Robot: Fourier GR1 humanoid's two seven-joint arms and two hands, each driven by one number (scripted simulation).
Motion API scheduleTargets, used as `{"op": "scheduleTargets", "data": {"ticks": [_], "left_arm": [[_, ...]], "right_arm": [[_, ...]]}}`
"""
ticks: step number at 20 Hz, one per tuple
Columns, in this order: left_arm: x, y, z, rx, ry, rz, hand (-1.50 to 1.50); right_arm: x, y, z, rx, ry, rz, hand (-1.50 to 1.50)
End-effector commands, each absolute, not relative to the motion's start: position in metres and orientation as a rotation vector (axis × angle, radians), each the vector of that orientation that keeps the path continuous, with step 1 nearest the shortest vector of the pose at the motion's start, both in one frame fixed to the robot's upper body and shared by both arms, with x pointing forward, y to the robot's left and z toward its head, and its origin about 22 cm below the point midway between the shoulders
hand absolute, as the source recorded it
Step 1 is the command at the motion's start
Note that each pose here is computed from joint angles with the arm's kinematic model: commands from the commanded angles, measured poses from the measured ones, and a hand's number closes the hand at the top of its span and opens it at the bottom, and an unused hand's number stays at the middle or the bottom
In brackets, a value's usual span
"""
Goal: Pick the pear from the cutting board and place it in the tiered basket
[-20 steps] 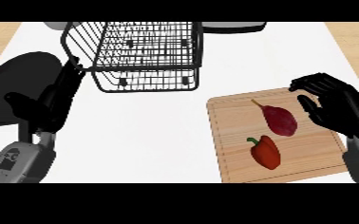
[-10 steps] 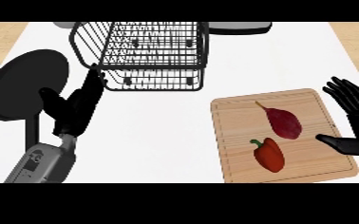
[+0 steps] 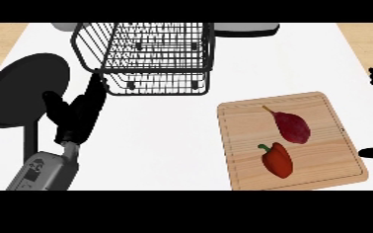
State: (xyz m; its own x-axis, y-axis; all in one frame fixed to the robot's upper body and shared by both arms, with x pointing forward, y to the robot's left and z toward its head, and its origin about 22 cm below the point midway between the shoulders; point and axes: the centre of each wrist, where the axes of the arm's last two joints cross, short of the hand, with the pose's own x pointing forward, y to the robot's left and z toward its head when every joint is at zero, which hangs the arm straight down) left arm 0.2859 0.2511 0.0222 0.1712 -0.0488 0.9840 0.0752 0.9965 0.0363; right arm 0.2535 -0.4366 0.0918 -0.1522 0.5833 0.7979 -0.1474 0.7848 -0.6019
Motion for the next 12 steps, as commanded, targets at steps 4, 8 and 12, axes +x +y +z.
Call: {"op": "scheduleTargets", "data": {"ticks": [4, 8, 12], "left_arm": [[0.286, 0.248, 0.029, -0.081, -1.380, -0.132, 0.00], [0.276, 0.244, 0.030, -0.092, -1.385, -0.144, 0.00], [0.277, 0.223, 0.022, -0.094, -1.386, -0.166, 0.00]], "right_arm": [[0.251, -0.377, 0.145, -0.500, -1.409, 0.845, -1.50], [0.239, -0.334, 0.148, -0.448, -1.363, 0.805, -1.50], [0.238, -0.307, 0.157, -0.512, -1.281, 0.848, -1.50]]}}
